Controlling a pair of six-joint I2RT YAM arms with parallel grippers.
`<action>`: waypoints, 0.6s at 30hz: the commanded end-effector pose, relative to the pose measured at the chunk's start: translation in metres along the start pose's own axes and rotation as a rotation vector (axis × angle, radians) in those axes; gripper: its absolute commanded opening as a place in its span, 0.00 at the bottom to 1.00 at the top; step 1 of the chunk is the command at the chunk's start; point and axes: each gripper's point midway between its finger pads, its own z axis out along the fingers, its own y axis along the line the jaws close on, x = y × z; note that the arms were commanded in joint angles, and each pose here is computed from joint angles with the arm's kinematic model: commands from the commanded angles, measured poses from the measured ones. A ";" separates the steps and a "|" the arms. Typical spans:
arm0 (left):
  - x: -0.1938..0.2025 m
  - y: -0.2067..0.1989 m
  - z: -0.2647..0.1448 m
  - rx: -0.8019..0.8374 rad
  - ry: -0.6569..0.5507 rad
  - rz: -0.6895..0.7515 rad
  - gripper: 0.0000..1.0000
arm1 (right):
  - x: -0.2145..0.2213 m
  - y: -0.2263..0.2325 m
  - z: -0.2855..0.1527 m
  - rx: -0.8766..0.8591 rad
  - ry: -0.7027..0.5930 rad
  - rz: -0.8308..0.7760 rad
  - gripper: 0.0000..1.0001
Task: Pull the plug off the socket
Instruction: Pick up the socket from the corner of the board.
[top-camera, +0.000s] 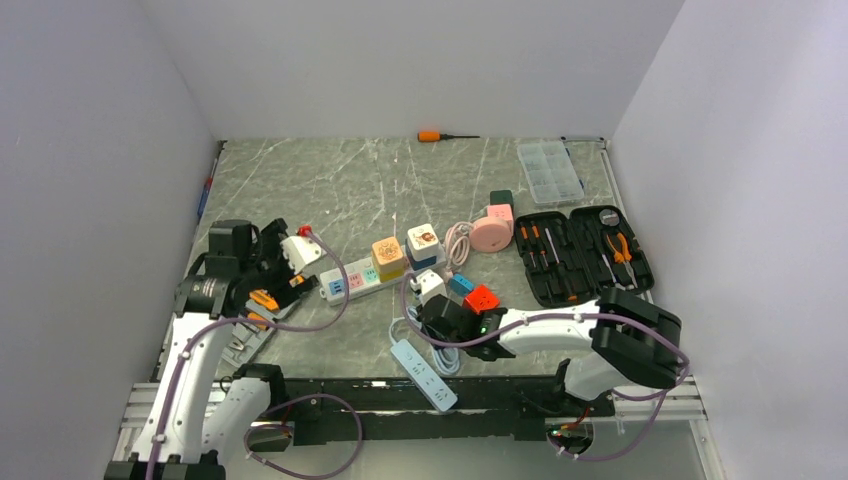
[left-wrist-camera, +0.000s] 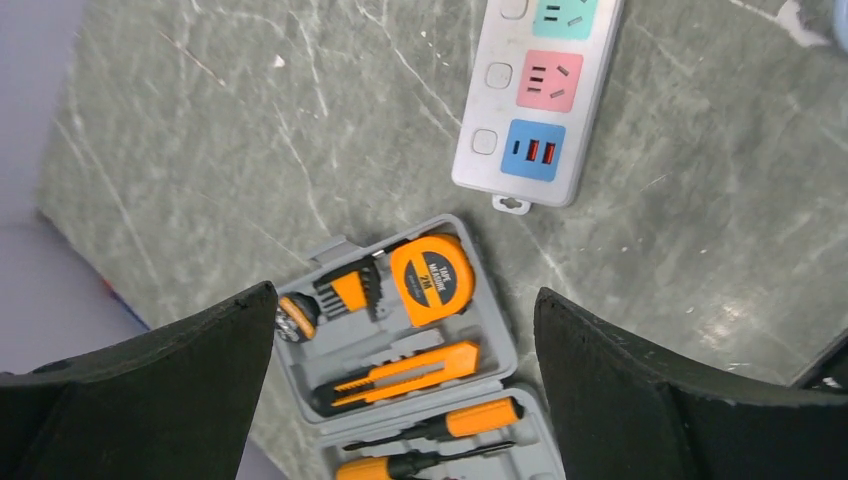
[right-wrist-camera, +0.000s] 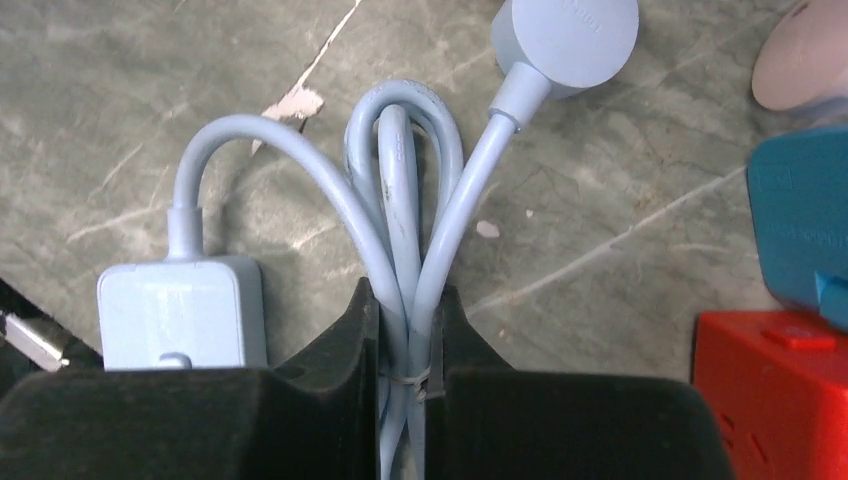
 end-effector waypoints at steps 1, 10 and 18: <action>-0.007 0.006 -0.001 -0.011 0.026 -0.247 0.99 | -0.017 0.005 -0.022 0.015 -0.044 -0.021 0.00; -0.007 0.030 -0.001 -0.102 0.072 -0.403 0.99 | -0.118 0.068 -0.078 -0.164 -0.208 -0.097 0.00; -0.007 0.078 -0.033 -0.365 -0.019 -0.587 0.99 | -0.228 0.127 -0.121 -0.303 -0.366 -0.181 0.00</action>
